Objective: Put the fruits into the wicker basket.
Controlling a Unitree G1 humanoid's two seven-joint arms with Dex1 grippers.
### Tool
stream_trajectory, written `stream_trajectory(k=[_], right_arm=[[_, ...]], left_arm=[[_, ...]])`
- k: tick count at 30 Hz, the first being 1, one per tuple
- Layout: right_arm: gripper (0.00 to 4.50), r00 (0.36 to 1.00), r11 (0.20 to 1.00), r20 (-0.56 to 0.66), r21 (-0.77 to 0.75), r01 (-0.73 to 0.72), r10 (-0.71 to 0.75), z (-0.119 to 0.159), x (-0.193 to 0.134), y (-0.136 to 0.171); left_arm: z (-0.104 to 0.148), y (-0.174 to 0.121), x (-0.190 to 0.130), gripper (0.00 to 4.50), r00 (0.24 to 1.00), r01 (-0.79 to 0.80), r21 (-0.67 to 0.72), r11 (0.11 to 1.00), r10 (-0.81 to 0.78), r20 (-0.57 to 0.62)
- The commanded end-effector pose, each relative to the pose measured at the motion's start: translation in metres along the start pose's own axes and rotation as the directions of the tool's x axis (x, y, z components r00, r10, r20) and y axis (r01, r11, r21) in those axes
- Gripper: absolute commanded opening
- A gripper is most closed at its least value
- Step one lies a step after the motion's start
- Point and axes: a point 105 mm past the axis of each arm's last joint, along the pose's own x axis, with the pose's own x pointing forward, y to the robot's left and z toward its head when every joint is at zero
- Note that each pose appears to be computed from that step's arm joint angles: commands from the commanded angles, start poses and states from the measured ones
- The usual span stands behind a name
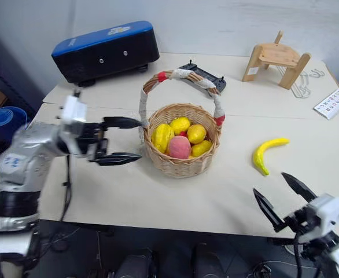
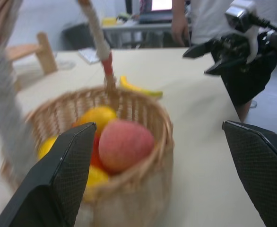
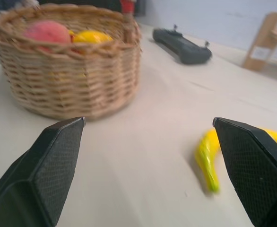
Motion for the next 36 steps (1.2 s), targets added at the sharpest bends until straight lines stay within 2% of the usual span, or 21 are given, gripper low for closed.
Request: stream_trajectory(k=[1,2,5,8,11,15,18,21,30,33,36], right_arm=[[4.5,0.995,0.995,-0.035,-0.012,0.094,-0.095,-0.002,-0.021,-0.011],[4.5,0.993,0.994,-0.051,-0.007,0.107,-0.107,-0.005,-0.024,-0.011],[4.5,0.993,0.995,-0.077,0.0,0.095,-0.095,-0.008,-0.023,-0.006],[4.5,0.997,0.998,-0.035,0.0,0.07,-0.07,0.004,0.0,-0.001],[4.5,0.985,0.992,-0.132,0.042,0.117,-0.11,0.003,0.032,-0.012],[4.5,0.987,0.993,-0.135,0.064,0.098,-0.089,0.02,0.077,-0.016],[4.5,0.94,0.979,-0.276,-0.017,0.204,-0.201,0.004,0.1,-0.038],[4.5,0.89,0.949,-0.352,0.015,0.314,-0.289,-0.004,0.119,-0.054],[4.5,0.819,0.917,-0.497,0.105,0.385,-0.287,-0.03,0.146,-0.054],[3.96,0.822,0.909,-0.499,0.143,0.392,-0.276,-0.033,0.151,-0.052],[2.93,0.826,0.911,-0.489,0.134,0.389,-0.281,-0.034,0.151,-0.056]], left_arm=[[-0.009,0.002,-0.043,4.48,0.993,-0.102,-0.018,0.995,0.1,-0.067],[-0.016,-0.001,-0.053,4.48,0.988,-0.12,-0.045,0.992,0.115,-0.104],[-0.015,-0.004,-0.061,4.48,0.984,-0.158,-0.085,0.984,0.149,-0.1],[-0.014,-0.004,-0.057,4.48,0.985,-0.158,-0.077,0.984,0.152,-0.085],[-0.013,-0.004,-0.051,4.48,0.987,-0.154,-0.068,0.986,0.149,-0.065],[-0.011,-0.004,-0.038,4.48,0.992,-0.127,-0.055,0.99,0.126,-0.031],[-0.008,-0.004,-0.028,4.48,0.994,-0.109,-0.032,0.994,0.109,-0.011],[-0.003,-0.004,-0.021,4.48,0.995,-0.097,-0.015,0.995,0.097,0.004],[0.002,-0.009,-0.01,4.48,0.997,-0.076,0.006,0.997,0.076,0.023],[0.003,-0.009,-0.008,4.5,0.997,-0.072,0.011,0.997,0.072,0.026],[0.004,-0.01,-0.007,4.5,0.997,-0.066,0.013,0.998,0.066,0.029]])
